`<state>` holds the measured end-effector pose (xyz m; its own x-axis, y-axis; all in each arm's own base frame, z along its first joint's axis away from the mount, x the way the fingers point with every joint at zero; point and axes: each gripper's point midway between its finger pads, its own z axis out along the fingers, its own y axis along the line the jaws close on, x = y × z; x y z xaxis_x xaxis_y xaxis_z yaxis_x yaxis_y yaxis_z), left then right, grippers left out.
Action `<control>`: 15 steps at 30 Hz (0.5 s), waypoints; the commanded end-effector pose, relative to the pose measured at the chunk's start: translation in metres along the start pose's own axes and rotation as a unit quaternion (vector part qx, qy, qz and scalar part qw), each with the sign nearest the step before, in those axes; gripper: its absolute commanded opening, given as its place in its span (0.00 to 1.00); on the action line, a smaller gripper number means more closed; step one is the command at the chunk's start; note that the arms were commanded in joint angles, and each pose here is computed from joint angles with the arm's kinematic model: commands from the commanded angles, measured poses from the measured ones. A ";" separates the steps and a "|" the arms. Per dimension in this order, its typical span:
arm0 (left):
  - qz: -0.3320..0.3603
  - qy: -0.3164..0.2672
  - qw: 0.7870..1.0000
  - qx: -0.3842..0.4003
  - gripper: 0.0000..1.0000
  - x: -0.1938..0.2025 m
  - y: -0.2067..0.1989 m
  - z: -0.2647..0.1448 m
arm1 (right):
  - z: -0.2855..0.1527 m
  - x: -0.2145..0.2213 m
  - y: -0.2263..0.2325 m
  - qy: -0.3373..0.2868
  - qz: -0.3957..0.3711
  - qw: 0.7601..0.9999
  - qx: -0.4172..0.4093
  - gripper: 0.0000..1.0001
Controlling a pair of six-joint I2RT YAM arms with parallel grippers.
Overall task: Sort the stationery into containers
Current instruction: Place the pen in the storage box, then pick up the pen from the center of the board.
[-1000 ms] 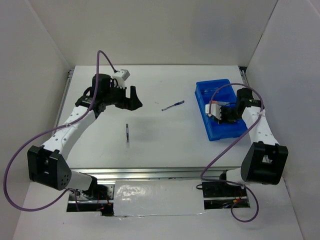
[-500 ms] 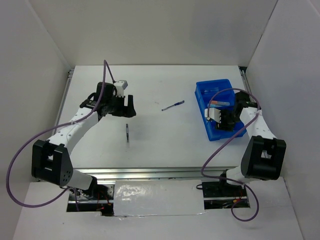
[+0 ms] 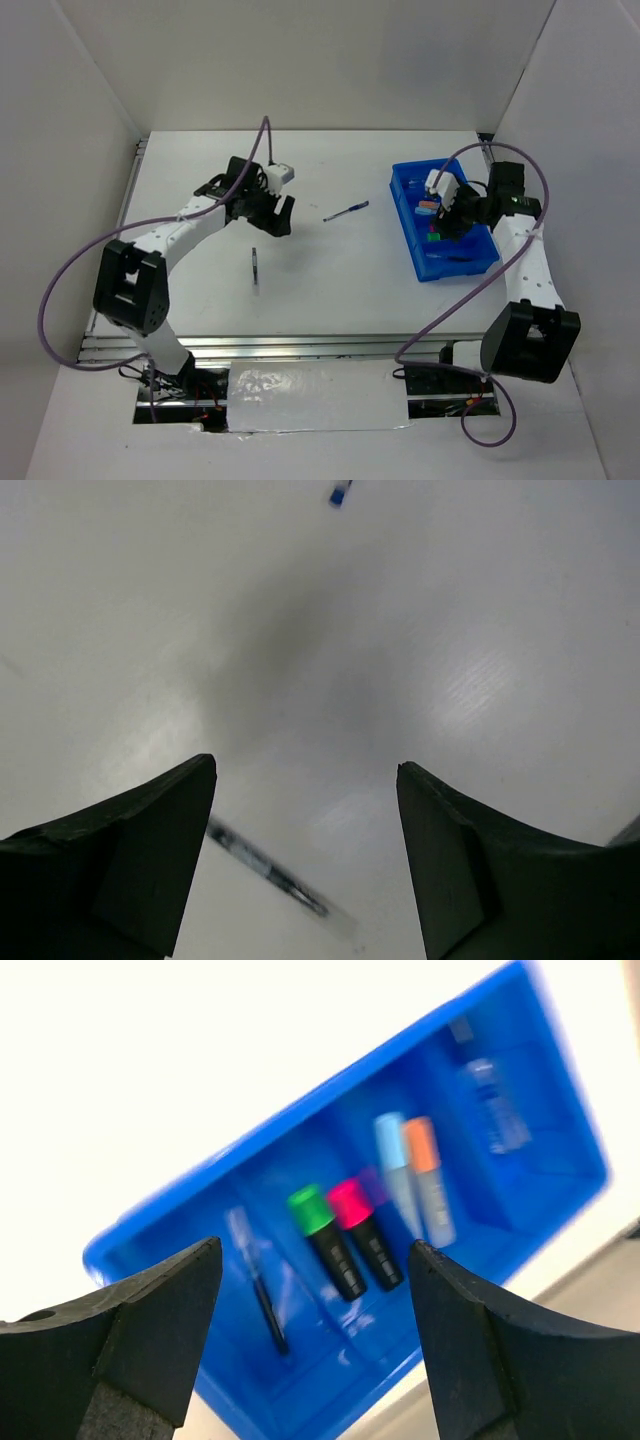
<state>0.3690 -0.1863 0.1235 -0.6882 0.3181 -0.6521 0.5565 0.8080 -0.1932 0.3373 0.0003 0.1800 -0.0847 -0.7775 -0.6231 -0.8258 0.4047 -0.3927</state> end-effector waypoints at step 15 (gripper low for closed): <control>0.181 -0.059 0.977 0.100 0.57 -0.103 -0.035 0.154 | -0.068 -0.080 -0.007 -0.193 0.320 0.925 0.072 0.81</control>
<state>0.4762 -0.3027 0.0745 -0.4607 0.5061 -0.7291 0.8004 0.5919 -0.0949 0.3172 0.0179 0.2709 -0.2699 -0.2553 -0.9284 -0.6003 0.7985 -0.0451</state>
